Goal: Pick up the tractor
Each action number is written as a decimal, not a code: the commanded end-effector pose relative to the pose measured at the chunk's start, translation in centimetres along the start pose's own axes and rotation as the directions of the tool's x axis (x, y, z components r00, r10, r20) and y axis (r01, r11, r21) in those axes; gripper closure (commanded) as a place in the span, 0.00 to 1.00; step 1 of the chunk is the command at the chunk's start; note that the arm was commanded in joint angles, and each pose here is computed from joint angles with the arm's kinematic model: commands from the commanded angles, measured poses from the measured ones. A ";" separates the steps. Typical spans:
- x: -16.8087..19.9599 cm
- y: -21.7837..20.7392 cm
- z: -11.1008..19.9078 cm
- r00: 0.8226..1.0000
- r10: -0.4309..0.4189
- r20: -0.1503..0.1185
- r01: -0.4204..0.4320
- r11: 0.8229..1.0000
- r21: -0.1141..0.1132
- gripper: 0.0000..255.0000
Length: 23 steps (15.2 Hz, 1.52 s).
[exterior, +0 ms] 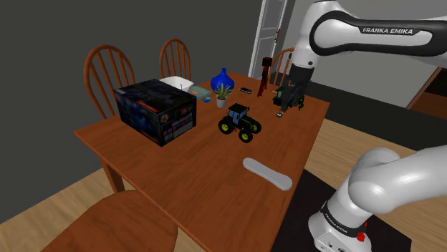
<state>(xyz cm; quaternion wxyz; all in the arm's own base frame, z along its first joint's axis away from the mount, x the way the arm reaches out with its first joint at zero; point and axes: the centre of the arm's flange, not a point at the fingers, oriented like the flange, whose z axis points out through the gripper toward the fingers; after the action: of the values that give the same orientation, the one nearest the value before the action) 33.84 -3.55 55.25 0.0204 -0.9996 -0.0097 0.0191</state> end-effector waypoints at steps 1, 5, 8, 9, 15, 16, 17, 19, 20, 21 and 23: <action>1.7 0.7 1.5 0.998 -0.058 -0.023 0.058 0.998 -0.009 0.00; 5.2 2.0 4.6 0.984 -0.166 -0.061 0.165 0.986 -0.027 0.00; 7.9 2.8 6.8 0.965 -0.247 -0.088 0.244 0.969 -0.043 0.00; 8.8 3.1 7.5 0.957 -0.273 -0.097 0.270 0.962 -0.049 0.00; 14.7 3.9 11.5 0.892 -0.427 -0.145 0.418 0.904 -0.090 0.00; 15.7 3.9 12.2 0.879 -0.452 -0.153 0.441 0.892 -0.097 0.00; 16.3 4.0 12.5 0.871 -0.466 -0.157 0.455 0.885 -0.102 0.00; 16.3 4.0 13.6 0.871 -0.466 -0.157 0.455 0.885 -0.102 0.00; 16.3 4.0 14.1 0.871 -0.466 -0.157 0.455 0.885 -0.102 0.00; 16.4 4.0 14.7 0.871 -0.466 -0.157 0.455 0.885 -0.102 0.00; 16.4 4.1 15.7 0.871 -0.466 -0.157 0.455 0.885 -0.102 0.00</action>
<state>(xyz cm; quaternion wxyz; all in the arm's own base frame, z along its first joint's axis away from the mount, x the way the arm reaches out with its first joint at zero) 49.59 -6.75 39.30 -0.0054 -0.9663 -0.2463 -0.0751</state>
